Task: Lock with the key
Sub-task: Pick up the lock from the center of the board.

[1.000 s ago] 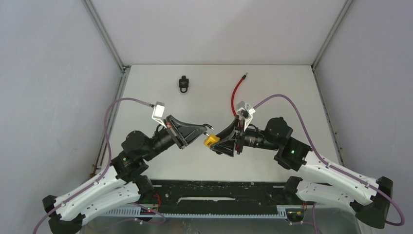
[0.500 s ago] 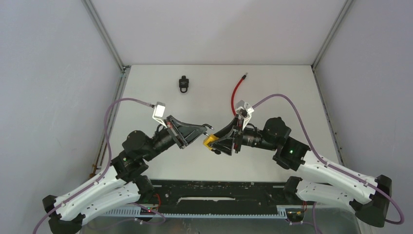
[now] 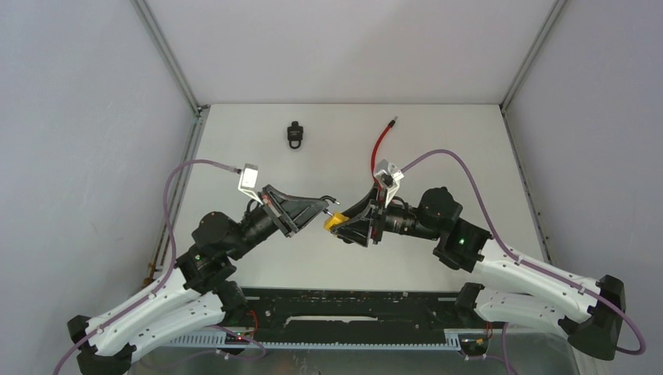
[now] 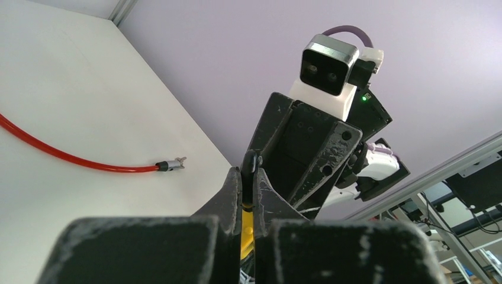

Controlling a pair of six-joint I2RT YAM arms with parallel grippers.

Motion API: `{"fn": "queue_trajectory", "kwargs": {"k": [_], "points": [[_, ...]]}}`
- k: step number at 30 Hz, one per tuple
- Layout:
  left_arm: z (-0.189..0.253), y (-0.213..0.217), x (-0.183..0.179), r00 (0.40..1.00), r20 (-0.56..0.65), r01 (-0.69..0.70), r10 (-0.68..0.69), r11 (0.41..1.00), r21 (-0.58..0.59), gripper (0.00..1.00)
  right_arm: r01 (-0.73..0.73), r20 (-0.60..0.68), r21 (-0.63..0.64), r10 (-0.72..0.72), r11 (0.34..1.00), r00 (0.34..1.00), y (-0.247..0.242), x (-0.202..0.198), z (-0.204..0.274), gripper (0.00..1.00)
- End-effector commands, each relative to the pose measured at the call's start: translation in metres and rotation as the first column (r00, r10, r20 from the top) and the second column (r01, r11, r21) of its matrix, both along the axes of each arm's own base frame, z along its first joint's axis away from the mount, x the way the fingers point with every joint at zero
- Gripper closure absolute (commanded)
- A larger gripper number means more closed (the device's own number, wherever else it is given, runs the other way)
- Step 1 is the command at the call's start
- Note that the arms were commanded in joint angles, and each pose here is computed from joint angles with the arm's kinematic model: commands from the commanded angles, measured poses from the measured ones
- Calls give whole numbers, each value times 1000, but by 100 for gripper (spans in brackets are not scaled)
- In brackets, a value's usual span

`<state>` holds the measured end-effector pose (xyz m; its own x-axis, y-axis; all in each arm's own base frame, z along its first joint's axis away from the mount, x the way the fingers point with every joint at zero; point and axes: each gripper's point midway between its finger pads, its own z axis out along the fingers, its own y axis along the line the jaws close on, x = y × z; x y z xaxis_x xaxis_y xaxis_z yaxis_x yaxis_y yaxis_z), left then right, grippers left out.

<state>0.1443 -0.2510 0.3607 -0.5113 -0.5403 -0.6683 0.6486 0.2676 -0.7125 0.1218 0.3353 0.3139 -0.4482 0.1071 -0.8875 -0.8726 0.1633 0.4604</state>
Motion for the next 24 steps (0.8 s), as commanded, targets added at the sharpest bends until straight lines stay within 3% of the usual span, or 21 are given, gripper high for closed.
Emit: {"fn": "queue_trajectory", "kwargs": {"k": [1, 4, 8, 18, 22, 24], "points": [[22, 4, -2, 1000, 29, -5, 8, 995, -98, 100, -10, 43, 87, 6, 996, 999, 3, -3, 26, 62], [19, 4, 0, 1000, 19, -11, 13, 996, -92, 100, -1, 48, 87, -3, 996, 999, 4, -2, 26, 88], [14, 11, 7, 998, -8, -67, 67, 995, -79, 98, 30, 66, 76, -35, 997, 997, 0, 2, 25, 100], [6, 39, 14, 980, 11, -198, 198, 979, 51, 35, 157, 99, 56, -162, 986, 982, -28, 17, 30, 100], [20, 60, 12, 965, 72, -259, 254, 963, 72, 30, 170, 86, -27, -168, 985, 982, -35, 22, 18, 100], [28, 65, 9, 961, 108, -264, 254, 961, 85, 36, 151, 92, -84, -143, 985, 985, -37, 20, 12, 100]]}}
